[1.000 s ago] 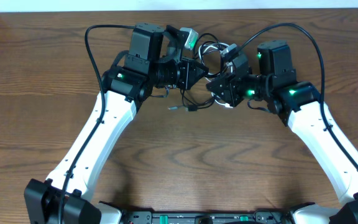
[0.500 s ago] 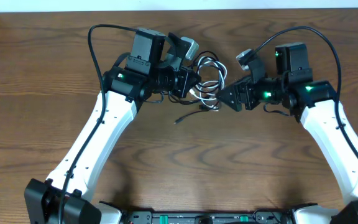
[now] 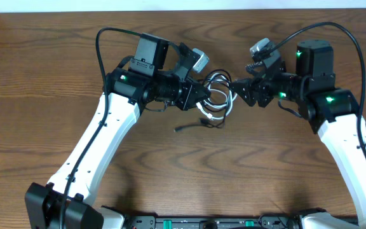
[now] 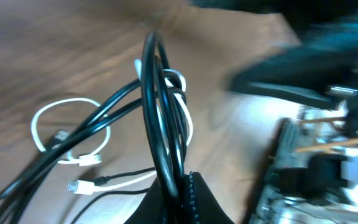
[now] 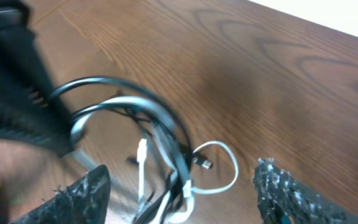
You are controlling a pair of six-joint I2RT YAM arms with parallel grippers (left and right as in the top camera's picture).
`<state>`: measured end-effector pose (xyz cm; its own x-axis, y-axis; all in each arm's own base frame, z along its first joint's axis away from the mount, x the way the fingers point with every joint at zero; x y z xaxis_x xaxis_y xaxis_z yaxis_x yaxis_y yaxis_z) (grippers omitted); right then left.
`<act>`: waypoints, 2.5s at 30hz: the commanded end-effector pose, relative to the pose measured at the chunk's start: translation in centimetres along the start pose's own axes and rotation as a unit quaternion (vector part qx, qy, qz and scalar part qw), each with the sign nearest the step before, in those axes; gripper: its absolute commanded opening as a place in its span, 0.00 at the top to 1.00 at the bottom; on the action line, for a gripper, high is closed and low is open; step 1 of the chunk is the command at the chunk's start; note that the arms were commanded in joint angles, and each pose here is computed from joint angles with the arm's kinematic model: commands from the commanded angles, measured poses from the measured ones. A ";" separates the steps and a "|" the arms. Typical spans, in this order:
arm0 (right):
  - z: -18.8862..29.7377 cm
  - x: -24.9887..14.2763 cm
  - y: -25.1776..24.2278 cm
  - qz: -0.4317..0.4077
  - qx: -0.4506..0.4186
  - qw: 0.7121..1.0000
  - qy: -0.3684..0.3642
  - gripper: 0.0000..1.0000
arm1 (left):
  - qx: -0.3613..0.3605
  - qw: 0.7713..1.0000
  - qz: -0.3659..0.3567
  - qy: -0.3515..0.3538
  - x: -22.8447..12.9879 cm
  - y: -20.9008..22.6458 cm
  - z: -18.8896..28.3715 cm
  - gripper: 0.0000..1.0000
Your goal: Untangle cables
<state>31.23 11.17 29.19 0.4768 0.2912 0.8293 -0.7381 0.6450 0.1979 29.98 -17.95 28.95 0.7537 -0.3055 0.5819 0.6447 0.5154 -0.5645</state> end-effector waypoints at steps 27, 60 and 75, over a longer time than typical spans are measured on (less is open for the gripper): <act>-3.5 2.7 -2.7 -0.141 -0.189 0.968 -0.084 0.36 | -0.319 0.947 0.039 0.007 0.2 -5.7 2.5 0.93; 2.6 -3.8 -10.3 -0.182 -0.173 0.968 0.011 0.37 | -0.212 0.972 0.097 -0.045 0.4 -0.6 5.3 0.93; -2.9 -5.3 -2.0 -0.175 0.038 0.976 0.123 0.30 | -0.197 0.968 0.115 -0.105 4.2 -0.3 6.0 0.92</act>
<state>32.04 8.25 23.60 0.8129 0.1536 0.5618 -0.4676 0.7471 0.4723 32.29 -14.78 33.76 0.8357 -0.0714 0.5445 0.5481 0.1688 -0.8192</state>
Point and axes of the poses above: each gripper's point midway between its finger pads, its own z axis back along the fingers, its own y axis along the line the jaws close on, x = y × z, the point moved 9 cm from there along z, back along the fingers, and after that the axes turned 3 degrees about z, right-handed, at the moved point
